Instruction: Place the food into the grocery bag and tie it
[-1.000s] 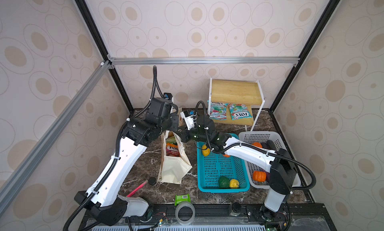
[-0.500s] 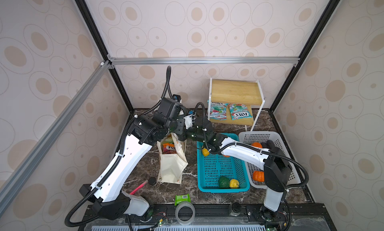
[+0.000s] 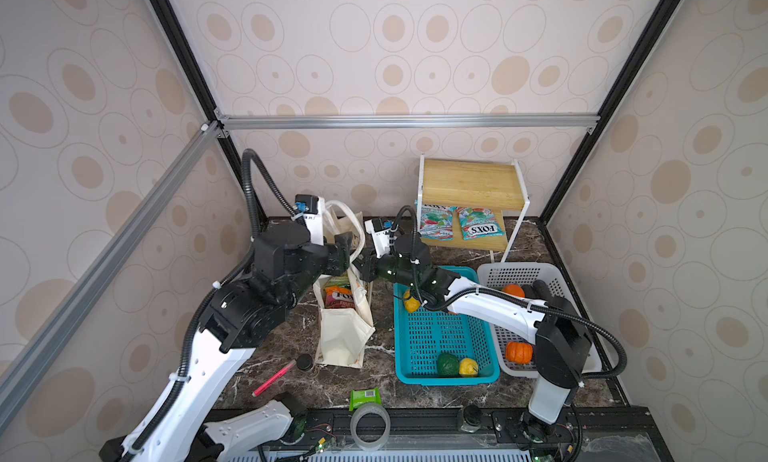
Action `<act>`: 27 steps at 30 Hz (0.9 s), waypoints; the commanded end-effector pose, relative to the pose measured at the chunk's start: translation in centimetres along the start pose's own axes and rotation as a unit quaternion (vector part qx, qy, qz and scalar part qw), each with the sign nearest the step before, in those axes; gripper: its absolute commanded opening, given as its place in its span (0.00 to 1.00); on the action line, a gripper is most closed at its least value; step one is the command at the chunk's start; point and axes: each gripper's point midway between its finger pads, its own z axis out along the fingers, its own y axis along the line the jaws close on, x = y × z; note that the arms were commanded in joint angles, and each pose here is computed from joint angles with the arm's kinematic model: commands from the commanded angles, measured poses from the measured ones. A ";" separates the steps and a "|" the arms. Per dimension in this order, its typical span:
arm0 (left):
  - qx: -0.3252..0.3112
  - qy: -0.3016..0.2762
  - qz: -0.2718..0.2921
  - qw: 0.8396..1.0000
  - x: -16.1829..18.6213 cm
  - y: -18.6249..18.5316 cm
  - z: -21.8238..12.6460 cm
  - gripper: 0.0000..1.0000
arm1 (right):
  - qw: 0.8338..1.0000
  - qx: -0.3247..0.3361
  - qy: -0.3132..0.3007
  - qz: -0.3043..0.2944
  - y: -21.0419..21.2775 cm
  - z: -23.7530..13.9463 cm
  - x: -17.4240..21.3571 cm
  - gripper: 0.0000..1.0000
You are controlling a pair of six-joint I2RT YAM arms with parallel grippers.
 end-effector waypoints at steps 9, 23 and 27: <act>0.162 -0.075 -0.219 0.959 -2.1 -1.5 4.9 0.64 | 0.999 -0.009 -0.031 -0.027 2.1 -3.4 -2.3 0.00; 0.135 -0.065 -0.215 0.965 -0.3 -0.2 7.9 0.46 | 0.998 -0.028 -0.035 -0.037 3.3 -5.0 -2.7 0.00; 0.144 -0.060 -0.210 0.965 -0.5 -0.7 8.6 0.31 | 0.998 -0.038 -0.035 -0.030 3.6 -4.7 -2.6 0.00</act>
